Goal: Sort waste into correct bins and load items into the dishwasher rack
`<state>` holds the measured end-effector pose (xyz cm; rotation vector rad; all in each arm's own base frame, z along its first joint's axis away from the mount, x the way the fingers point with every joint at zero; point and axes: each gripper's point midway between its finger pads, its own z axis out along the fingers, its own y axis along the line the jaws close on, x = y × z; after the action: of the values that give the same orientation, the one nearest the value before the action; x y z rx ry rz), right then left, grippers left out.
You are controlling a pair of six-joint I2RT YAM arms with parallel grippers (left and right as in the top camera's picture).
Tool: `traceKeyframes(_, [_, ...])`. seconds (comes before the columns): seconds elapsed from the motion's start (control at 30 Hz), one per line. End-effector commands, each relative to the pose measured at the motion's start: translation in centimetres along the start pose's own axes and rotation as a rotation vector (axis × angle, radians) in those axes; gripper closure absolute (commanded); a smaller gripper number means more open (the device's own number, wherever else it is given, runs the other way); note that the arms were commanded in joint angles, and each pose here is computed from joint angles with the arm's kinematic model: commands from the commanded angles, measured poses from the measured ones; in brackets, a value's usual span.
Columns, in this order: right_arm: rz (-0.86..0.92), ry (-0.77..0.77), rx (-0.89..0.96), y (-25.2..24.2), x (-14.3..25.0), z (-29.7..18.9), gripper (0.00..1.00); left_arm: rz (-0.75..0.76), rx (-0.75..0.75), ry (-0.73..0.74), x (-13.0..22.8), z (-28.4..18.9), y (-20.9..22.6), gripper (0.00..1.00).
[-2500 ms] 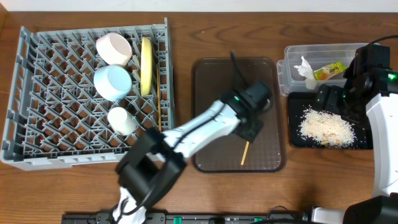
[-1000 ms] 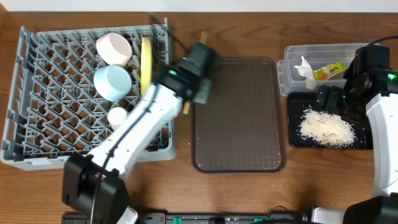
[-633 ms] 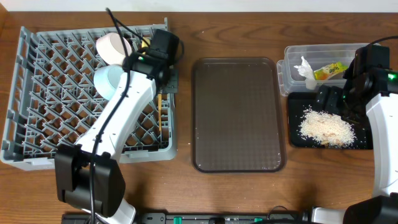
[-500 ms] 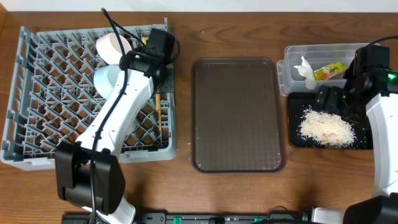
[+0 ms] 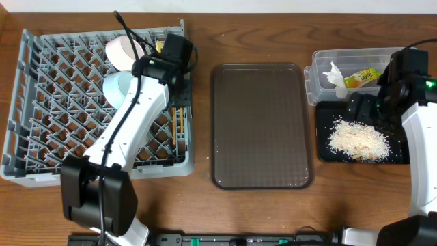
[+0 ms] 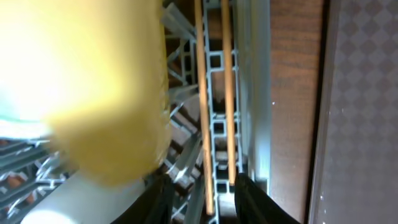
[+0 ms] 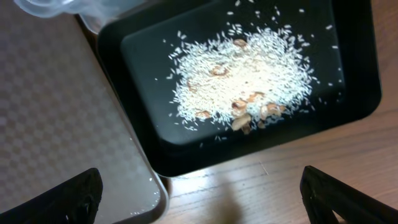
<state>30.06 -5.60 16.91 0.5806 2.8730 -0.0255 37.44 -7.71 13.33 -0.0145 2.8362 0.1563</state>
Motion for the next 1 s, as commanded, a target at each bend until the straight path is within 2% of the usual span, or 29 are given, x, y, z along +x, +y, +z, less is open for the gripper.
traceKeyframes(0.0, [-0.049, -0.008, -0.114, 1.9, -0.3, -0.2, 0.01, -0.017, 0.018, -0.083, -0.2, -3.9, 0.9, 0.64])
traceKeyframes(0.1, [-0.156, -0.050, -0.293, 5.6, -1.0, -0.9, 0.01, -0.034, 0.039, -0.159, -0.5, -6.9, 1.4, 0.64])
traceKeyframes(0.17, [-0.212, -0.099, -0.361, 7.7, -1.8, -1.4, 0.01, -0.049, 0.055, -0.212, -0.8, -8.5, 1.9, 0.51])
traceKeyframes(0.27, [-0.305, -0.177, -0.389, 10.3, -2.9, -1.8, 0.01, -0.084, 0.098, -0.255, -1.1, -10.0, 2.5, 0.44])
traceKeyframes(0.37, [-0.393, -0.219, -0.375, 12.6, -3.3, -1.4, 0.01, -0.133, 0.141, -0.237, -1.2, -9.8, 3.6, 0.33])
traceKeyframes(0.5, [-0.449, -0.159, -0.322, 13.5, -2.1, 0.4, 0.01, -0.202, 0.174, -0.173, -0.3, -9.1, 5.4, 0.24])
traceKeyframes(0.63, [-0.413, -0.068, -0.277, 12.5, -0.3, 1.3, 0.01, -0.263, 0.146, -0.078, 2.2, -8.8, 7.8, 0.22])
traceKeyframes(0.73, [-0.370, -0.072, -0.243, 11.6, -0.1, 0.7, 0.01, -0.233, 0.135, -0.039, 4.0, -9.4, 8.4, 0.22])
traceKeyframes(0.97, [-0.335, -0.197, -0.244, 10.3, 0.8, -2.0, 0.01, -0.181, 0.137, -0.203, 7.1, -12.3, 8.7, 0.22])
